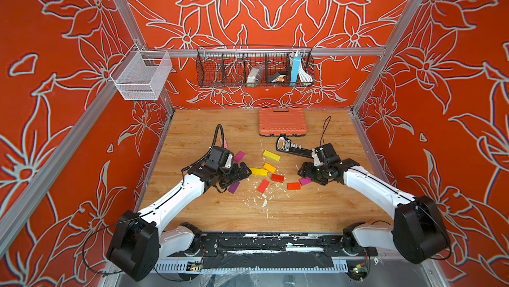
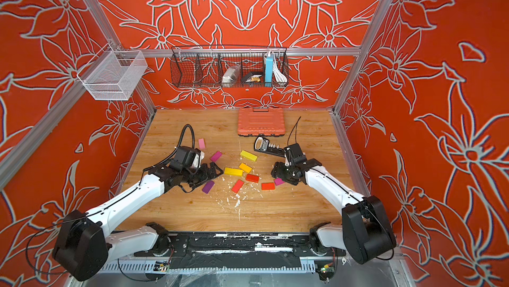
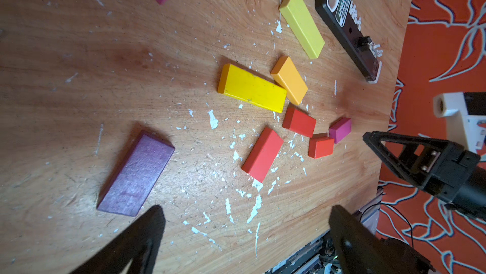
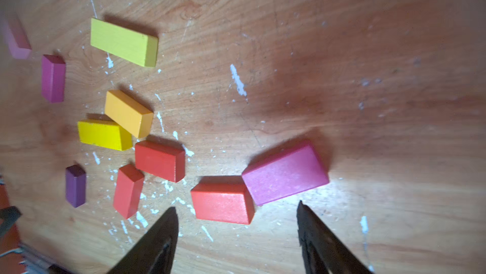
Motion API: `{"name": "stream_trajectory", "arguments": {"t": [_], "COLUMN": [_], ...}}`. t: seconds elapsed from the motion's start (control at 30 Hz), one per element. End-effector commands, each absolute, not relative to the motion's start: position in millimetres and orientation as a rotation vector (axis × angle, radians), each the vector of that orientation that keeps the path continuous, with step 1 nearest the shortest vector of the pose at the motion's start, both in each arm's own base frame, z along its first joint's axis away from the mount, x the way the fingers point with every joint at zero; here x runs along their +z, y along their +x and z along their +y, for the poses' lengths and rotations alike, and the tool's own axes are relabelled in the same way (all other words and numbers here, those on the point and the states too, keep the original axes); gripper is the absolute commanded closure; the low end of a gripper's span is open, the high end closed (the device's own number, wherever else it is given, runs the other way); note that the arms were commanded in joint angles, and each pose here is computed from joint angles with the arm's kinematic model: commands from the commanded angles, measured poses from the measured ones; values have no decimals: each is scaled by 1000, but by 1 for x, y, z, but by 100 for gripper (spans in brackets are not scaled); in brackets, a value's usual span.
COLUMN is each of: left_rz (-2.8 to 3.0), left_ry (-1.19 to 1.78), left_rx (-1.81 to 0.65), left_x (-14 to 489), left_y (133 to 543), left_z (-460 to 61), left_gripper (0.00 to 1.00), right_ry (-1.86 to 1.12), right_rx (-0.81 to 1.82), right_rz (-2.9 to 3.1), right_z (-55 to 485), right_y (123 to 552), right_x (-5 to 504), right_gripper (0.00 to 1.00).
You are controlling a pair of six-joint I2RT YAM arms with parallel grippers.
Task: Assemble the letter c with building blocks
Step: Assemble the building block at the center of the board.
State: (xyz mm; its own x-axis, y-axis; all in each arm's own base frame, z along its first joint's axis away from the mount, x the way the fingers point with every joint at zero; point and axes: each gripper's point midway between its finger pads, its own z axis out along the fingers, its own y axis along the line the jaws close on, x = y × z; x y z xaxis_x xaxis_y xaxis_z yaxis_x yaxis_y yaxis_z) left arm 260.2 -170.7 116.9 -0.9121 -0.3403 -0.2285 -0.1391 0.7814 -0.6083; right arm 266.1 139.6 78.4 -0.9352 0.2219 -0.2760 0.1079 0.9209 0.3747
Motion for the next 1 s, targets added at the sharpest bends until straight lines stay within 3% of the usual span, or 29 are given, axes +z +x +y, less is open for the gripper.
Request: {"name": "stream_trajectory", "arguments": {"t": [0.0, 0.97], "left_rz": [2640, 2656], "left_ry": [-362, -366], "left_rx": [-869, -876], "left_x": [120, 116], "left_y": [262, 264], "left_z": [-173, -176], "left_gripper": [2, 2], "right_ry": [176, -39], "right_rx": [265, 166], "right_rz": [2814, 2918], "right_z": [112, 115], "right_y": [265, 263], "right_x": [70, 41], "right_gripper": [24, 20]}}
